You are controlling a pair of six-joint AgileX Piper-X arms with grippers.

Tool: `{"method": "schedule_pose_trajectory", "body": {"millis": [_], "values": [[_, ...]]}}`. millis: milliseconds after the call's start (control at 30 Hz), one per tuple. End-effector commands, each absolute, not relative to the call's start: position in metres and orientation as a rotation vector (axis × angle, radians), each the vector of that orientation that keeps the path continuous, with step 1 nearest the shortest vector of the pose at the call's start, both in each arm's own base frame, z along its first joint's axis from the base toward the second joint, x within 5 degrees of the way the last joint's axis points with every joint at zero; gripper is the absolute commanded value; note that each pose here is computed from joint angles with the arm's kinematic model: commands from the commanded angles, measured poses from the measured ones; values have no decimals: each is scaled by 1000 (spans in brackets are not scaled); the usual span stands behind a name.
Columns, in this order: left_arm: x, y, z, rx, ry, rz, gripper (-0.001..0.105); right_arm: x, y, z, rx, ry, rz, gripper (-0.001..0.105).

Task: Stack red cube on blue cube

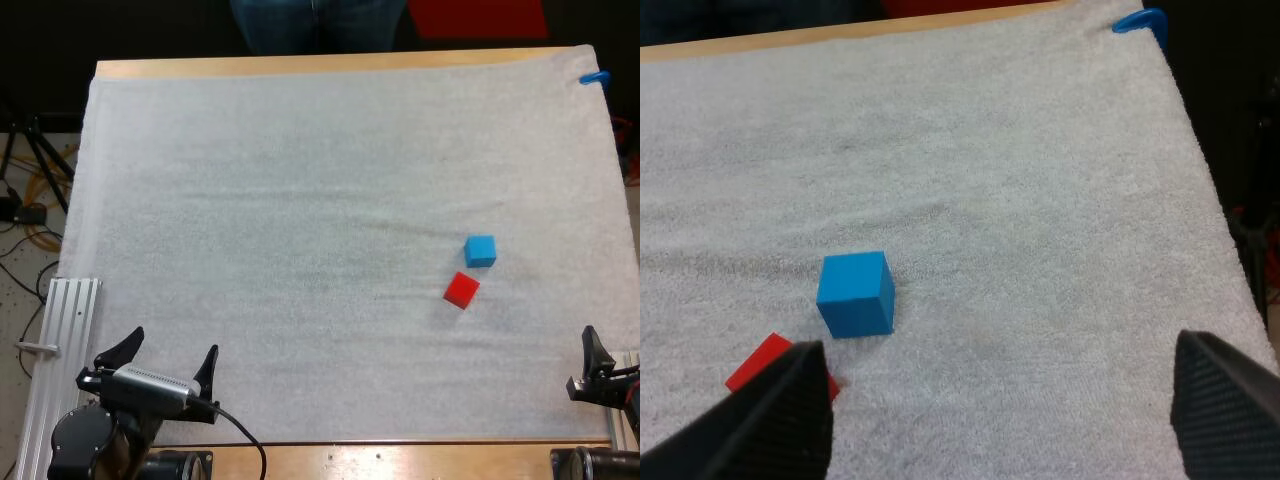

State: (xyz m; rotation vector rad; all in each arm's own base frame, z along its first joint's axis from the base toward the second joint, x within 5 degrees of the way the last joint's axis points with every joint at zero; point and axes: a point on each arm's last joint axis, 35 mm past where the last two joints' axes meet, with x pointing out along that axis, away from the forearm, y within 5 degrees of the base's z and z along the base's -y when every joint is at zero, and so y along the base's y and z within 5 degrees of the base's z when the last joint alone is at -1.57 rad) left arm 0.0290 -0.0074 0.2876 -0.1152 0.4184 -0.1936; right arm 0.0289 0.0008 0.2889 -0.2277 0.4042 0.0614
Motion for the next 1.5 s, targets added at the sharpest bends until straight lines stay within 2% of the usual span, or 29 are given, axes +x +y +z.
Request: {"method": "schedule_pose_trajectory", "body": {"millis": [0,333,500,800,1100,1300,1467], "values": [[31,-8,289,-134,420,-204,87,31,1,291,-231,397,63,69],[28,-14,296,-145,400,-385,87,27,1,296,-239,400,69,69],[17,-15,316,-102,338,-498,87,22,2,317,-244,363,70,69],[39,-28,354,-54,428,-685,87,38,5,347,-199,437,212,69],[53,-47,368,4,506,-855,87,54,10,371,-235,521,382,69],[58,-51,365,12,543,-861,87,68,18,385,-262,564,496,69],[59,-51,368,8,516,-864,87,90,29,383,-286,633,598,69]]}}
